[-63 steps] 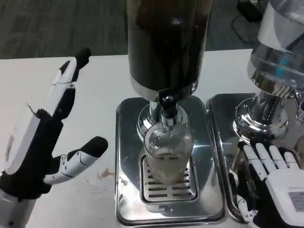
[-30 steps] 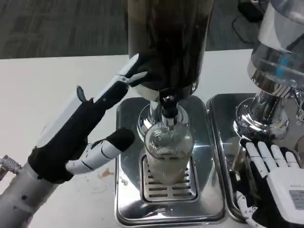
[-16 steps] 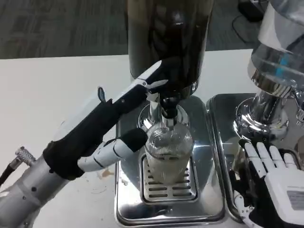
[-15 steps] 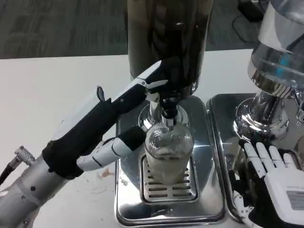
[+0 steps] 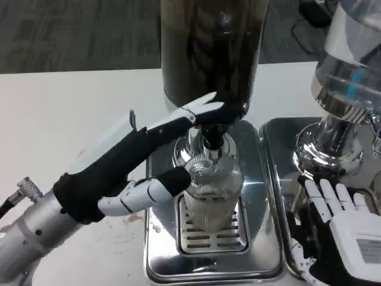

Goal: Grasp the cup under the faucet to collect the drink, then remove the cup.

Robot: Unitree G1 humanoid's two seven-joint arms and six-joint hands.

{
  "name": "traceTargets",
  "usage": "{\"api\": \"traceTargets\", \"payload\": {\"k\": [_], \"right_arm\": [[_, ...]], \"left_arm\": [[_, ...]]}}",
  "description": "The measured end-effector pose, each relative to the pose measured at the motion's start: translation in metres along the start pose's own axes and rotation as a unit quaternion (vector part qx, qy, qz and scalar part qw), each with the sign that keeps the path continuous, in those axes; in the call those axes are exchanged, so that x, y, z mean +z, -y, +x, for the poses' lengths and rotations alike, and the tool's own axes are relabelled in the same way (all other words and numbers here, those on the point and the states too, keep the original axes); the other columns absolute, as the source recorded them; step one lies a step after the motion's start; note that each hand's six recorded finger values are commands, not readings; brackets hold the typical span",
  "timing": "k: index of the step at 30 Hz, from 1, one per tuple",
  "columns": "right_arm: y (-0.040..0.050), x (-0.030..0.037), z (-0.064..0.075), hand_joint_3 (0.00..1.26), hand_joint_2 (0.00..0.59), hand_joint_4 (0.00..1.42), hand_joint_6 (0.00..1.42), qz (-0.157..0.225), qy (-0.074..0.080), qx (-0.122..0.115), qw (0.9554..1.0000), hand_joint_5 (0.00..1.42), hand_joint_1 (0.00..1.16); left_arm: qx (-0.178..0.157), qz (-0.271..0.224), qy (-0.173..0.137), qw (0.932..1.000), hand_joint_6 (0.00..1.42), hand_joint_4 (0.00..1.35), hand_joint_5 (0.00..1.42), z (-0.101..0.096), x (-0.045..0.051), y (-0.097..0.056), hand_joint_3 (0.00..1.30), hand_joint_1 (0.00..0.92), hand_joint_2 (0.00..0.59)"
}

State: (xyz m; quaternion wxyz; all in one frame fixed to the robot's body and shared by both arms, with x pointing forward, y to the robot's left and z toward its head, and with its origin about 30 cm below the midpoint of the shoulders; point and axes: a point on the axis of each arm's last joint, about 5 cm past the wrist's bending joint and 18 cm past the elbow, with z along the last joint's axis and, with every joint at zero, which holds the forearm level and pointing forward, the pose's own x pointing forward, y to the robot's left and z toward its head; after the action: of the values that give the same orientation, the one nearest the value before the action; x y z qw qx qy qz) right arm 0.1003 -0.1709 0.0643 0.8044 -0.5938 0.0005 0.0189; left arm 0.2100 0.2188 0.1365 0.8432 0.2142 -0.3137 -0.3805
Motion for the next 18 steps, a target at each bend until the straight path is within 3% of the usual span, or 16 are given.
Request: {"api": "traceTargets", "payload": {"k": [8,18], "right_arm": [[-0.0014,0.0004,0.0,0.04,0.558,0.0,0.0,0.002,-0.003,-0.003,1.0,0.0,0.37],[-0.0019,0.0017,0.002,0.05,0.558,0.0,0.0,0.004,-0.003,-0.007,1.0,0.0,0.37]], "left_arm": [[-0.056,0.05,-0.015,0.997,0.05,0.0,0.12,0.004,0.0041,-0.011,0.09,0.0,0.218],[-0.089,0.093,-0.01,0.9917,0.04,0.0,0.11,0.007,0.0107,-0.016,0.08,0.0,0.239]]}}
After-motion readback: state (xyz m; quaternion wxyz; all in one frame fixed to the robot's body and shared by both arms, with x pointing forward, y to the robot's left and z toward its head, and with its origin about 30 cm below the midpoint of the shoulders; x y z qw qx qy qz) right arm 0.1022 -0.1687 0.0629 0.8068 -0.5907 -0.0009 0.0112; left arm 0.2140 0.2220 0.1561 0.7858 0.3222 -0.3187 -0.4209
